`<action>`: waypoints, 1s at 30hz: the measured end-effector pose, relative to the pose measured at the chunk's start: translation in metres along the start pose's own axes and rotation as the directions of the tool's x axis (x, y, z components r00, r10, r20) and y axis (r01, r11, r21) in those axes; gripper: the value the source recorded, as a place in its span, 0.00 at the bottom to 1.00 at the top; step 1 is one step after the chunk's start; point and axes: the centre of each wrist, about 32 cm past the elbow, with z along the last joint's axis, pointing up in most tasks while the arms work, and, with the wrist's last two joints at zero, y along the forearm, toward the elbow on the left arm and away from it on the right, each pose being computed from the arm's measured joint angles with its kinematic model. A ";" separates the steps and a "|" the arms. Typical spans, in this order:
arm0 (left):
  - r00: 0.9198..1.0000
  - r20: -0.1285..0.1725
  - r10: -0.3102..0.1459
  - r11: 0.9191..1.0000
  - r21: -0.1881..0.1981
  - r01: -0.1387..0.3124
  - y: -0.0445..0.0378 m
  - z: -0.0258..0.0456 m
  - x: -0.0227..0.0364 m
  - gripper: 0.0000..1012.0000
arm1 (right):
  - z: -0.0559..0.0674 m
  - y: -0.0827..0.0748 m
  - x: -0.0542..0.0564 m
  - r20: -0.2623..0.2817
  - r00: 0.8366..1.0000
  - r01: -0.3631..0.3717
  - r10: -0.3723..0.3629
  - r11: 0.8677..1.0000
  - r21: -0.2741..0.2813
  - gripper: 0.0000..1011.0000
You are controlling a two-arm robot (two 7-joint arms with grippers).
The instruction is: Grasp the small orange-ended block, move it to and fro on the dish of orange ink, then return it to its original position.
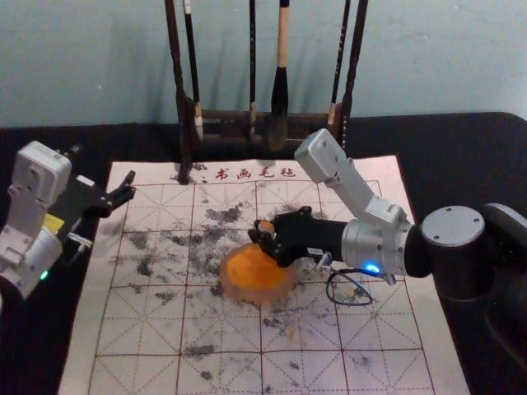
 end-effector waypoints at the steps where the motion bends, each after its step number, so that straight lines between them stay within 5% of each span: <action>1: 1.000 0.000 0.000 1.000 0.000 0.000 0.0000 0.0000 0.0000 0.99 | -0.001 -0.002 0.000 -0.001 1.000 0.002 -0.002 1.000 -0.001 0.11; 17: 1.000 0.000 0.000 1.000 0.000 0.000 0.0000 0.0000 0.0000 0.99 | -0.007 -0.008 -0.008 -0.010 1.000 -0.021 0.021 1.000 0.000 0.11; 30: 1.000 0.000 0.000 1.000 0.000 0.000 0.0000 0.0000 0.0000 0.99 | -0.004 0.004 -0.016 -0.010 0.998 -0.066 0.066 0.998 0.001 0.11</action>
